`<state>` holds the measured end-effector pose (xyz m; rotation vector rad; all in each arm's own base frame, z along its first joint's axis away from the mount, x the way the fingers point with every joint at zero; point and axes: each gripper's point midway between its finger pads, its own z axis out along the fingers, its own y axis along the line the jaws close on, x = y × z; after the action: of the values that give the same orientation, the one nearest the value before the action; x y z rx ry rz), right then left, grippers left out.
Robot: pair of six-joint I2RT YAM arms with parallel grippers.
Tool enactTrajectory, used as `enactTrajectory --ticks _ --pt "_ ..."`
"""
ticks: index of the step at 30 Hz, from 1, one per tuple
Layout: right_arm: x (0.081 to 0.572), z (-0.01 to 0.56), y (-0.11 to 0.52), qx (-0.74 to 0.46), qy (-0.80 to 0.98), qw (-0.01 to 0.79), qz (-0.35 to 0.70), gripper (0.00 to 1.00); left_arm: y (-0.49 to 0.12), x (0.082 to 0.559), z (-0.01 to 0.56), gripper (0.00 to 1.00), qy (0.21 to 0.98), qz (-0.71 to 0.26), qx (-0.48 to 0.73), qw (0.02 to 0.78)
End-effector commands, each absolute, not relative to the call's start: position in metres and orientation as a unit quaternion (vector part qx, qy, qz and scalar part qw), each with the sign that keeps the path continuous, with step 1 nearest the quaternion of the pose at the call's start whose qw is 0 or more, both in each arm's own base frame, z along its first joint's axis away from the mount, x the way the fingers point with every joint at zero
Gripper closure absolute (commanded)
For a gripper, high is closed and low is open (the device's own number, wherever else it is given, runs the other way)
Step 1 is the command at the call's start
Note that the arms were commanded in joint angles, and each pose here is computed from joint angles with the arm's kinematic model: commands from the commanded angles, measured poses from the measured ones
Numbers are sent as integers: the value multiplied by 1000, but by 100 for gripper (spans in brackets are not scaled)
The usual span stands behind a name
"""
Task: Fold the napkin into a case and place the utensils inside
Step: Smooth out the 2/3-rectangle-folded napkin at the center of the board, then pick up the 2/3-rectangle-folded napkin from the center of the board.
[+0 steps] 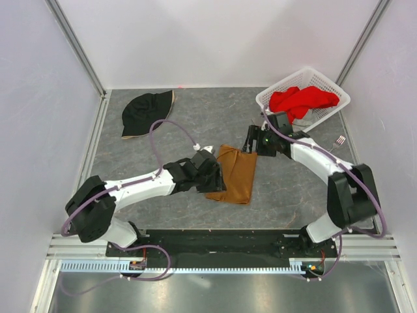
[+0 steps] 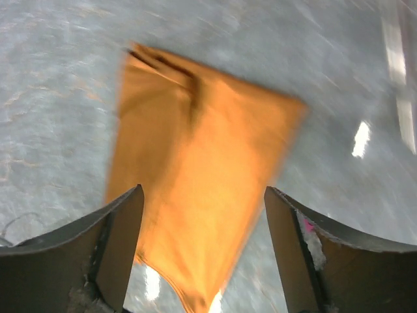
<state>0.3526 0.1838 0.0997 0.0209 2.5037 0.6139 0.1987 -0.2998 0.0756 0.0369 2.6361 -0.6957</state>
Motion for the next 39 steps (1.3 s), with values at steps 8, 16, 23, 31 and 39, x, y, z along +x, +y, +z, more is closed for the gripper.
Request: enactTrajectory --ticks 8,16,23,31,39 --pt "299 88 64 216 929 271 128 13 -404 186 91 33 928 -117 171 311" --pt "290 98 31 258 906 294 161 12 -421 181 56 32 928 -50 195 312" --pt "290 92 43 225 908 289 202 13 -416 182 34 35 929 -10 208 307" --pt "291 79 58 206 907 276 242 15 -395 178 18 76 933 20 205 294" --pt "298 82 115 149 886 254 357 18 -385 177 47 95 942 -42 184 277"
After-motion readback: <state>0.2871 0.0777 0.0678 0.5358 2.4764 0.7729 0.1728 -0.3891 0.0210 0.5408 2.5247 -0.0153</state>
